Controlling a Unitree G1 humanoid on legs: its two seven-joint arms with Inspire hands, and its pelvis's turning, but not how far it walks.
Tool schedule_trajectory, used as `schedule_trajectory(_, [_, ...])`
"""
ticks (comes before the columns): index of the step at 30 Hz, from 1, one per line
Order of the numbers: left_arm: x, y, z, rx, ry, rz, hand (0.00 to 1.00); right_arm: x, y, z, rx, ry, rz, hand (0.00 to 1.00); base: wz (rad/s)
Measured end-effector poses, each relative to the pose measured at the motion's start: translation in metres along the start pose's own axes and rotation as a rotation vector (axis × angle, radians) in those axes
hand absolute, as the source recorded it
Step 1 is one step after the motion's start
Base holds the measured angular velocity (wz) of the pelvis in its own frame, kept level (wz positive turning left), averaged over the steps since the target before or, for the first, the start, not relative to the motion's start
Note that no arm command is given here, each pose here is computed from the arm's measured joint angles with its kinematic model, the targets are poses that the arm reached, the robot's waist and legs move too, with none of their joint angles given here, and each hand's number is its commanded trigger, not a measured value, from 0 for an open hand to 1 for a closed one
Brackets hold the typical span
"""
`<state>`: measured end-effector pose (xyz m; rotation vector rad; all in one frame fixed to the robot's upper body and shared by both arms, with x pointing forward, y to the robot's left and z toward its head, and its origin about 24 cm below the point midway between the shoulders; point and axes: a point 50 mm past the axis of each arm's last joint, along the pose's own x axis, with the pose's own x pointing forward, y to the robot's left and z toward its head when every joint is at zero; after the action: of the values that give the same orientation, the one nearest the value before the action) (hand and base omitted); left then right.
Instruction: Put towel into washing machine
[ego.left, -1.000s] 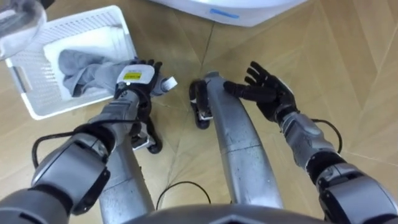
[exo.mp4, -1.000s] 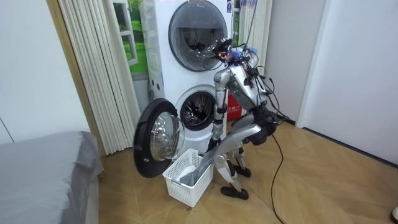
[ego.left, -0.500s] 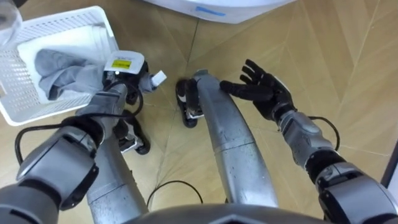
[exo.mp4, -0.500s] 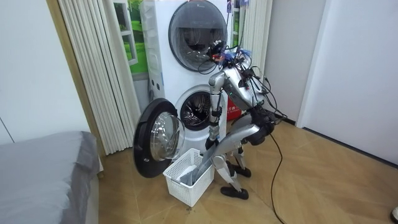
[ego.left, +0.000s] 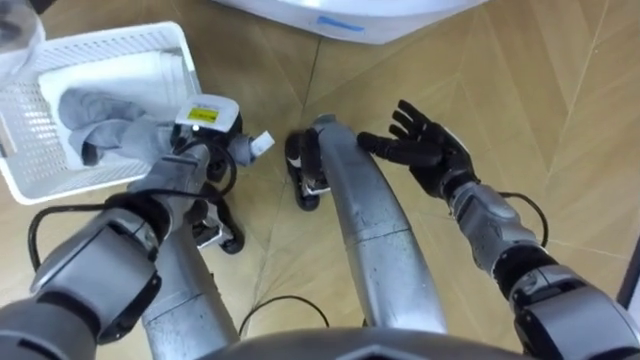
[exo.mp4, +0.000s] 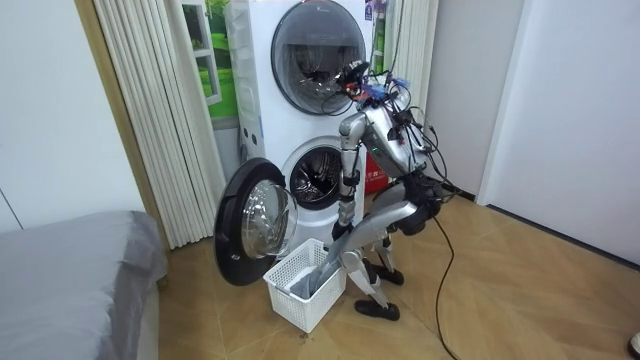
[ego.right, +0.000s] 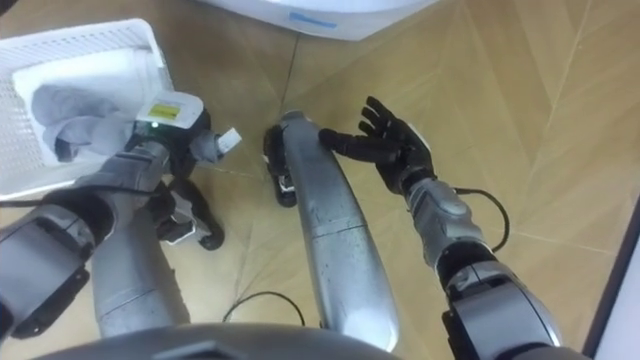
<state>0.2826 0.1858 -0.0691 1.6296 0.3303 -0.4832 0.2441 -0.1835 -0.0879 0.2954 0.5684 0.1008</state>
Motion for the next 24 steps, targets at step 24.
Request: schedule_trajectory(24, [0.003,0.036,0.006,-0.571,0.017,0.351,1.00,-0.032,-0.055,-0.040,-0.309,0.264,-0.275,0.00,0.06])
